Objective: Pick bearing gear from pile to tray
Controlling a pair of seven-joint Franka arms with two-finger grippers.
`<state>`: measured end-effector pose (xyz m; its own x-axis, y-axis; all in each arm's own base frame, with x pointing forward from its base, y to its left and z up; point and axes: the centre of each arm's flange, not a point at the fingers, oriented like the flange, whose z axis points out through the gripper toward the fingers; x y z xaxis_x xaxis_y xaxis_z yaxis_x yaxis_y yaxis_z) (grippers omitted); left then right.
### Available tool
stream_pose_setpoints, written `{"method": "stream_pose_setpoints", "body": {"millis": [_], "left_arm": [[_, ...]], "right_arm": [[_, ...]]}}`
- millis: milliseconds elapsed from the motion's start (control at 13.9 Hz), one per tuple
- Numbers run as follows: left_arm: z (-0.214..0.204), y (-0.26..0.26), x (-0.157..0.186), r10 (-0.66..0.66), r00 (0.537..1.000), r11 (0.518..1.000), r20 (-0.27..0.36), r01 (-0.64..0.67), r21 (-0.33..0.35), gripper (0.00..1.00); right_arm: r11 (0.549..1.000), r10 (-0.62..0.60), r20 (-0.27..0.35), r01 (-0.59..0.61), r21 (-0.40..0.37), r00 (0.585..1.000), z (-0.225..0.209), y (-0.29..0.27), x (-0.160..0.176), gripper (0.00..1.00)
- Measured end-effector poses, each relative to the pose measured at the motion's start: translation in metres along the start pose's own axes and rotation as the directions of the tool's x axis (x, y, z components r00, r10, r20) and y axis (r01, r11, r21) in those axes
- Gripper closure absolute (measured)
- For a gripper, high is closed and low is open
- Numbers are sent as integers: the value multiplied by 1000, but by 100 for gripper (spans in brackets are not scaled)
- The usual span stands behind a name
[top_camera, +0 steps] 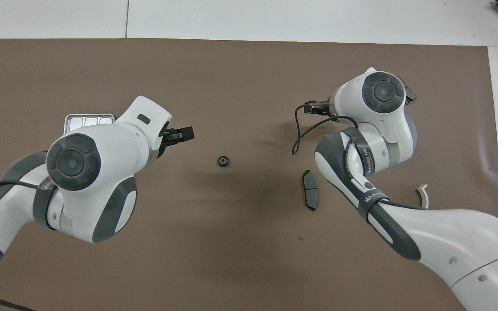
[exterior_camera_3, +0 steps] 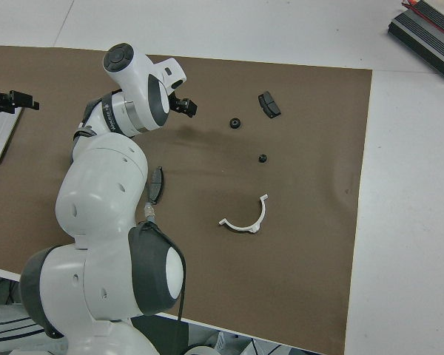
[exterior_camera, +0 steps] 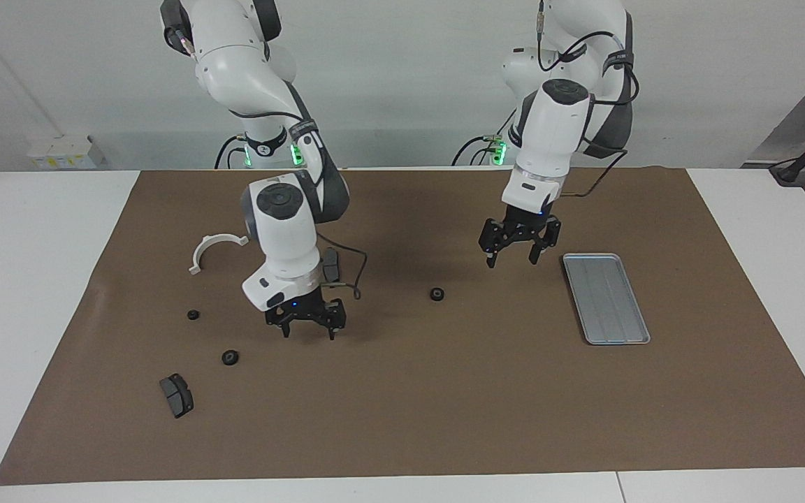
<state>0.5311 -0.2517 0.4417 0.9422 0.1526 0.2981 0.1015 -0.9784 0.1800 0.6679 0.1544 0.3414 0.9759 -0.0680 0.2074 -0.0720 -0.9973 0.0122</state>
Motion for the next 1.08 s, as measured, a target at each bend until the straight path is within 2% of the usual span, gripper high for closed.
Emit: {"method": "stream_pose_setpoints", "body": {"millis": [144,432,648,1008,1080], "left_arm": [[18,16,-6,-9,1000,1000,-17,8,-28,0],[67,53,-15,-17,1000,998,1,17,-52,0],[111,69,-22,-19,1000,998,10,19,-65,0],[129,75,-36,1,999,999,40,1,-52,0],[132,76,-41,7,999,999,47,-5,-48,1]], "right_arm": [[1000,-27,9,27,-8,1000,6,37,8,0],[998,-61,49,60,19,997,26,94,14,0],[997,-70,69,68,33,995,41,111,13,0],[995,-96,83,93,31,992,52,133,13,0],[995,-95,86,92,31,992,55,139,13,4]]}}
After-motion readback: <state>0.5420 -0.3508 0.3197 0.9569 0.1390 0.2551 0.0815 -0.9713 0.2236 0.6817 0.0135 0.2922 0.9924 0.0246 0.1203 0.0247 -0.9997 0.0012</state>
